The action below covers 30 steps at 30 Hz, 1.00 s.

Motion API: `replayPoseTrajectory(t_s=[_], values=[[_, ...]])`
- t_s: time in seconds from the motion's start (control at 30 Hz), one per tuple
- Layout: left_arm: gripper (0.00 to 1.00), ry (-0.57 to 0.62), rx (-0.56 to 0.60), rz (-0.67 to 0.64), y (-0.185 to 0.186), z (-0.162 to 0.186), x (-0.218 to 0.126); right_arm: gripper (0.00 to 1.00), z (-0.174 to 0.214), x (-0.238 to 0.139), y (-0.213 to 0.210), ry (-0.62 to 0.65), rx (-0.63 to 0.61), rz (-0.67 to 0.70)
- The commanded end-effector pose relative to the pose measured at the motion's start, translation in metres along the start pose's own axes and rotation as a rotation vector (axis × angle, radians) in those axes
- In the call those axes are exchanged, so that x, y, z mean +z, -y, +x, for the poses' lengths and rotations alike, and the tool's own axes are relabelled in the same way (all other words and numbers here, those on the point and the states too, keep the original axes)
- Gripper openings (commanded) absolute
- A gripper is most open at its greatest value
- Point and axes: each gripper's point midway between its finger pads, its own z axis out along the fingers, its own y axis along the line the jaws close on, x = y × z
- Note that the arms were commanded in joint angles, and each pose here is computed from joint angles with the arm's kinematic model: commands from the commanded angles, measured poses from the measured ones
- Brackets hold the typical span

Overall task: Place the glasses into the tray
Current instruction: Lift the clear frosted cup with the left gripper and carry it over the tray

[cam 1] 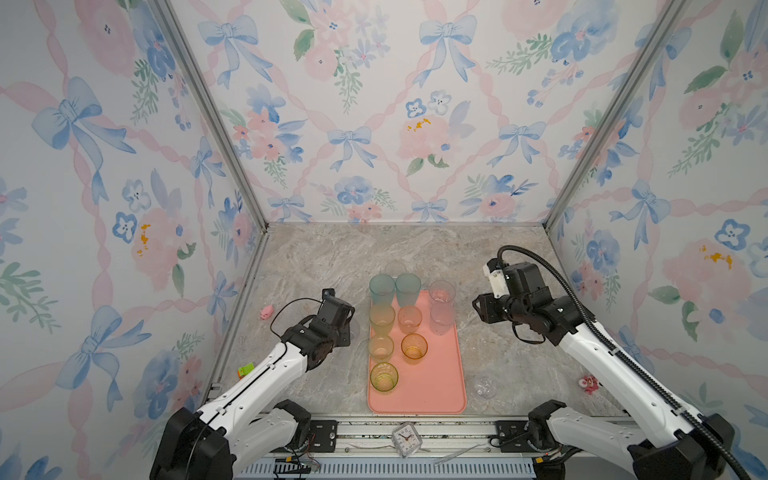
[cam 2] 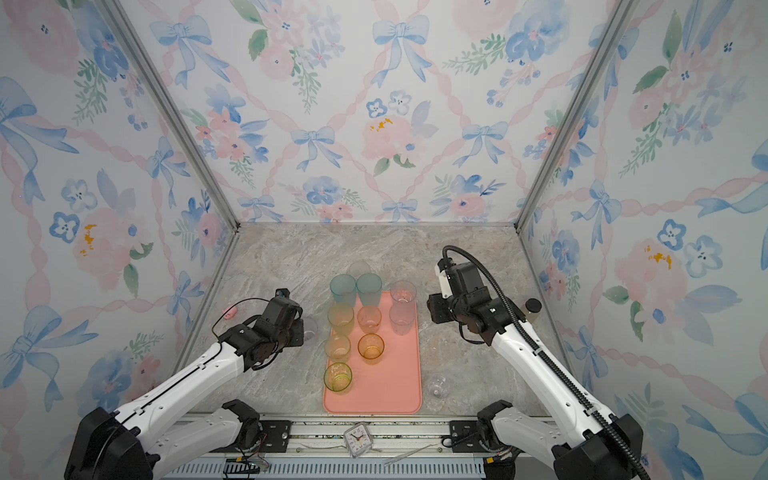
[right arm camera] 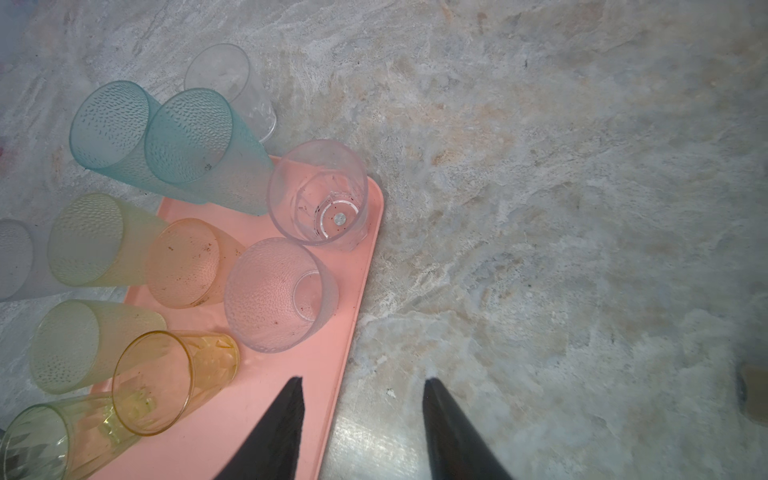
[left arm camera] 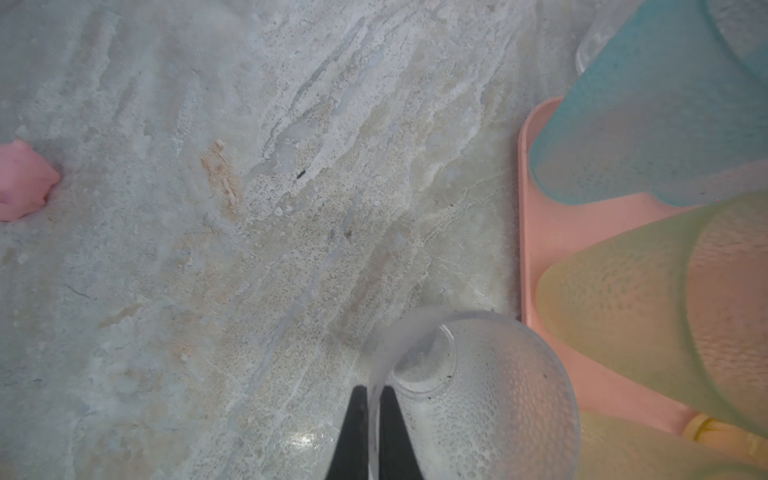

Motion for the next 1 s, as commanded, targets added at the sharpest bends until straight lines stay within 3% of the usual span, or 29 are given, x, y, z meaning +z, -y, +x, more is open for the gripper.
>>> replayPoseTrajectory(t_s=[0.0,0.53,0.73,0.97], values=[[0.00,0.076,0.001,0.016,0.002,-0.026,-0.019,0.50,0.005,0.006,0.012,-0.024,0.028,0.050],[0.00,0.266,0.054,0.158,0.029,-0.090,-0.095,0.50,0.014,0.020,0.053,-0.055,0.164,0.159],[0.00,0.276,0.170,0.265,0.081,-0.096,-0.116,0.50,0.015,0.019,0.066,-0.028,0.243,0.160],[0.00,0.194,0.375,0.410,0.168,-0.074,-0.122,0.50,0.016,0.021,0.066,-0.031,0.268,0.140]])
